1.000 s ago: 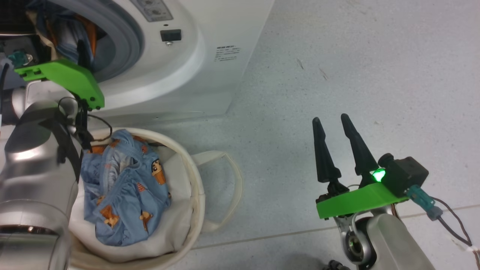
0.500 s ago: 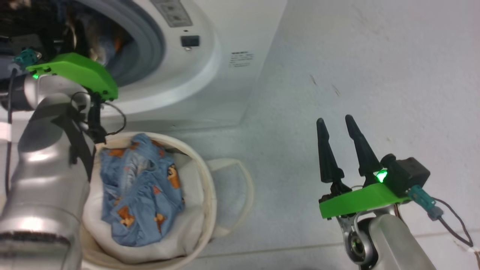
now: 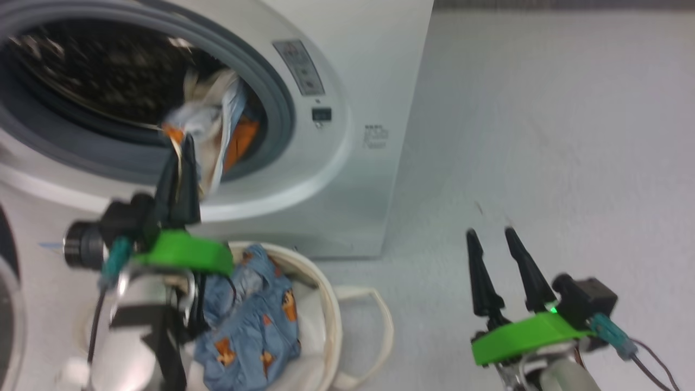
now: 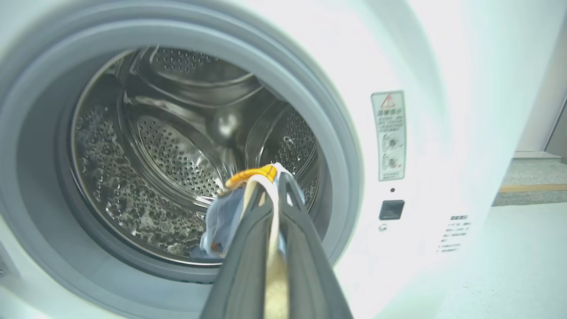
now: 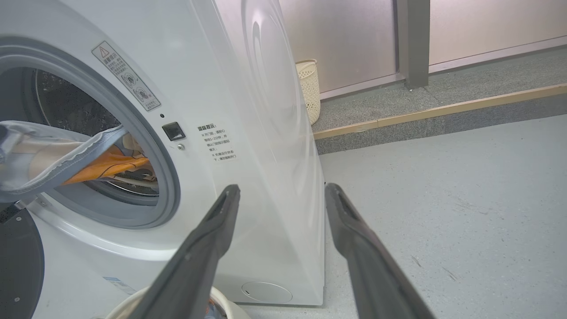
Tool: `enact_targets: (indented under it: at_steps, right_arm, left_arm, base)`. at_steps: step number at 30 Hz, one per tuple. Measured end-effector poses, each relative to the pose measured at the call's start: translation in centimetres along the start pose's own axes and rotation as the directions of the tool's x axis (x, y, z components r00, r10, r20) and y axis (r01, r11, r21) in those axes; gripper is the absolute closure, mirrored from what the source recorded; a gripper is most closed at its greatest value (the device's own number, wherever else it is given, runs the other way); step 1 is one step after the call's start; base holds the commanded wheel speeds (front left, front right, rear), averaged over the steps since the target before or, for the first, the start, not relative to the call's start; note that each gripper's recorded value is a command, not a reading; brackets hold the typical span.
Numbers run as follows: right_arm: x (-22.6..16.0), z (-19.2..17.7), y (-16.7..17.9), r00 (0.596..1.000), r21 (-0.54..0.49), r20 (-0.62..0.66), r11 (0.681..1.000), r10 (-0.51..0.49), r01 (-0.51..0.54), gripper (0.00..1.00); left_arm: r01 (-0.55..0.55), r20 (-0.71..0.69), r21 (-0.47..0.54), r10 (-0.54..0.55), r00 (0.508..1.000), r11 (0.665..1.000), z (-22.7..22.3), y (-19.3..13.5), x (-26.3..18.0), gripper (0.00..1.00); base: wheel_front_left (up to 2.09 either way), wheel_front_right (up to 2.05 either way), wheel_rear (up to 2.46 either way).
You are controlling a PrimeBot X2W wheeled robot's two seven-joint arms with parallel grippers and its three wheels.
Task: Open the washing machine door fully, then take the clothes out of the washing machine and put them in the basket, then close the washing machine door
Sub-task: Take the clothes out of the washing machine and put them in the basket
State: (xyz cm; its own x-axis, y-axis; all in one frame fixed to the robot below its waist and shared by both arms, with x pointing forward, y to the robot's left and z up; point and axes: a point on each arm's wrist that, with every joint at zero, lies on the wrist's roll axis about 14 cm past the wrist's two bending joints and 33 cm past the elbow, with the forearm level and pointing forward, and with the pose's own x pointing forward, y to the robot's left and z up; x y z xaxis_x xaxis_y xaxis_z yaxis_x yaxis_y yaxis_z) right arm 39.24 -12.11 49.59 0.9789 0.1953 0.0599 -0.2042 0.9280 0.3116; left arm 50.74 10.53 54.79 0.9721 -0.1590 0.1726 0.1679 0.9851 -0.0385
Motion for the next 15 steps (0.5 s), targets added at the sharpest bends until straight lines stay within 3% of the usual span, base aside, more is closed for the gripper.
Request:
enact_targets:
  at_steps: [7, 15]
  right_arm:
    - [-1.4, 1.0, 1.4, 0.999, 0.018, 0.031, 0.999, 0.027, -0.028, 0.0]
    - [-0.5, 1.2, 3.3, 0.996, 0.02, 0.039, 0.996, 0.085, -0.086, 0.0]
  left_arm:
    - [-0.043, 0.182, 0.023, 0.038, 0.982, 0.999, 6.7, 1.0, -5.3, 1.0]
    - [-0.071, 0.385, 0.066, 0.041, 0.922, 0.995, 13.7, 1.5, -8.3, 1.0]
  base:
    - [0.0, 0.0, 0.0]
    - [0.0, 0.0, 0.0]
